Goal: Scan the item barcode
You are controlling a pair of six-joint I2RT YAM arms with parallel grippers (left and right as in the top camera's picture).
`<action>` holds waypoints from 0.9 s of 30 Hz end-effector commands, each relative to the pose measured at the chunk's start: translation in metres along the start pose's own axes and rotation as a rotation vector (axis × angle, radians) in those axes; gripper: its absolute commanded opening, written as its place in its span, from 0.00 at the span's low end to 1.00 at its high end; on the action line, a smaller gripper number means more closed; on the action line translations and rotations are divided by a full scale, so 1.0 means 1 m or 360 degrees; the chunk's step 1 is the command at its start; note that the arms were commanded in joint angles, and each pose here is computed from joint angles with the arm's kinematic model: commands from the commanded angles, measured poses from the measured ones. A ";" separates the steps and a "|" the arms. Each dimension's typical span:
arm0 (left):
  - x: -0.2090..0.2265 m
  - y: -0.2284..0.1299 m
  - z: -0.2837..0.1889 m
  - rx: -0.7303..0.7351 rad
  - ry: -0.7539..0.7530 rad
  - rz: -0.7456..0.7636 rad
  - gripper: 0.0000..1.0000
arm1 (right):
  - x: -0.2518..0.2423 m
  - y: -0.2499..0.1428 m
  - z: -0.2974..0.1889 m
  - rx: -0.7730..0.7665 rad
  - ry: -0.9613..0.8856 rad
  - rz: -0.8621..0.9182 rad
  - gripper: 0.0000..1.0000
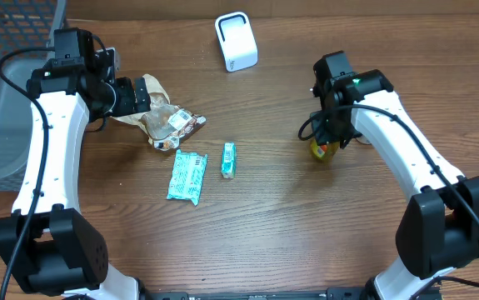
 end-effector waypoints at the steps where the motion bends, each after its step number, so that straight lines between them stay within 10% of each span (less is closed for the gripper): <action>1: -0.006 0.001 -0.001 -0.0012 -0.0023 0.0063 1.00 | -0.022 0.004 0.003 -0.0008 -0.0079 0.0134 0.49; 18: -0.006 0.001 -0.001 -0.0012 -0.0023 0.0063 1.00 | -0.043 0.008 0.005 -0.0006 -0.0090 0.0228 0.59; 27: -0.006 0.001 -0.001 -0.0012 -0.0023 0.0063 0.99 | -0.041 0.025 0.002 -0.0127 -0.0066 0.0235 0.93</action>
Point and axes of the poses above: each gripper's point midway between its finger pads, its own z axis out along the fingers, its own x axis along the line the jaws close on, y = z × x, the point moved 3 cm from there along -z, back along the fingers, and after that the axes turned 9 degrees about z, right-handed, at the moved point
